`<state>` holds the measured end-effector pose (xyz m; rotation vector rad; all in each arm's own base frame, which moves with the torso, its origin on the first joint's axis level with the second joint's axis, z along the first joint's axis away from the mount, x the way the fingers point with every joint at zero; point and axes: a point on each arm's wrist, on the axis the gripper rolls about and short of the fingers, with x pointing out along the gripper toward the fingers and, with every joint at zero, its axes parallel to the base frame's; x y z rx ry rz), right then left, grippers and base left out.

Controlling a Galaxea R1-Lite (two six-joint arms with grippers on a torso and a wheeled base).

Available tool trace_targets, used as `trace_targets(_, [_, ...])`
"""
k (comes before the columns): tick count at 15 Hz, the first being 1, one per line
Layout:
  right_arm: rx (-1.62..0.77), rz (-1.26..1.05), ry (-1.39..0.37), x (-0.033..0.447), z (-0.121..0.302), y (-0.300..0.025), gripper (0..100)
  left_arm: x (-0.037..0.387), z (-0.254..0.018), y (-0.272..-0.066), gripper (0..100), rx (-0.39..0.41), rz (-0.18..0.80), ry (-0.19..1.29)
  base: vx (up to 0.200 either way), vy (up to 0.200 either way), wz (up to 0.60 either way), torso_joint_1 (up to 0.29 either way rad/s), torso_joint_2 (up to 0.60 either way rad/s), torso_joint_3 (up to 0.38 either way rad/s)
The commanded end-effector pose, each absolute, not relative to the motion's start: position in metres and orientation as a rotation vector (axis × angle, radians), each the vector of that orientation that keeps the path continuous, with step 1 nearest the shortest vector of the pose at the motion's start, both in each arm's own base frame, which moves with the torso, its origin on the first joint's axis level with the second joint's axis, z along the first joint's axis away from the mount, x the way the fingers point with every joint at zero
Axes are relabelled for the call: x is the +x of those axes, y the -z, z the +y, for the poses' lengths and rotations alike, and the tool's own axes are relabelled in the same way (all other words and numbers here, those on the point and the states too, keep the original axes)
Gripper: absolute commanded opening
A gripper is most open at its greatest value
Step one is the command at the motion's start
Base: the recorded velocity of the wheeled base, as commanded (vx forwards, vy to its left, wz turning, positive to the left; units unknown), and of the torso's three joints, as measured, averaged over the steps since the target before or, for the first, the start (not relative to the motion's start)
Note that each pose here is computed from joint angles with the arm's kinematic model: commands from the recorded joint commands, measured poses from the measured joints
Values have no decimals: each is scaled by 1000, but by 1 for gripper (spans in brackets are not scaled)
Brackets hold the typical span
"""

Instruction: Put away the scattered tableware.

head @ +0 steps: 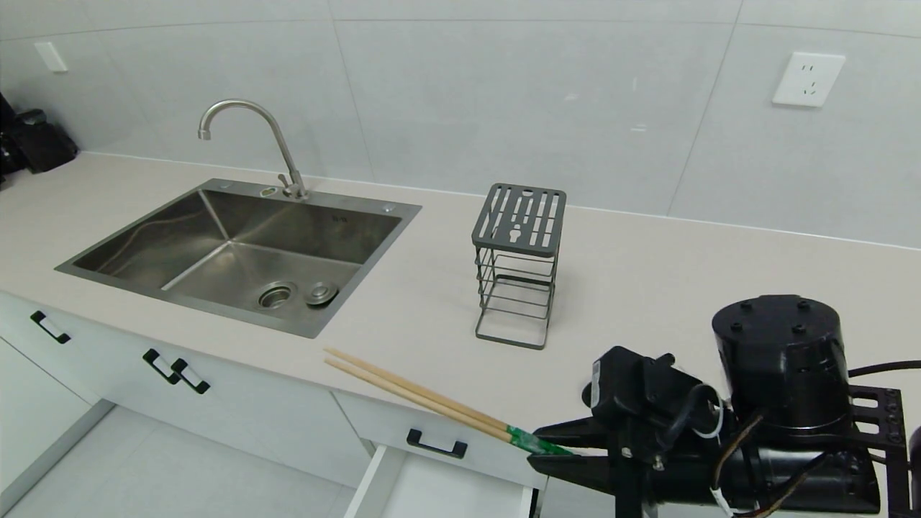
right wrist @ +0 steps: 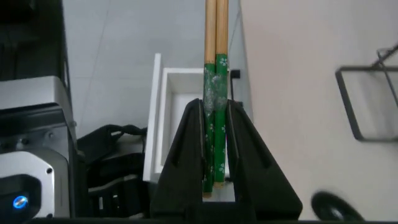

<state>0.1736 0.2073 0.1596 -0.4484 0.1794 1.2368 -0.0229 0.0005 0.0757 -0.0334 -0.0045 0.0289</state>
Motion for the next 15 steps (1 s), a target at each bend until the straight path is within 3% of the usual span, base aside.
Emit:
trace_targets(1, [-441,143,-1267,178,230,-167,0,-23,1,-76,100,-34,-4,-29,0,0,0,0,0,0])
trace_targets(5, [-454,161,-1239,193,246,-169,0,-23,1,-76,100,-34,-4,-31,0,0,0,0,0,0])
trace_targets(8, [-553,300,-1243,185,232,-144,0,-23,1,-76,100,-35,-4,-29,0,0,0,0,0,0])
trace_targets(15, [-504,239,-1171,181,240,-154,0,-23,1,-76,100,-34,-4,-31,0,0,0,-17,35,19])
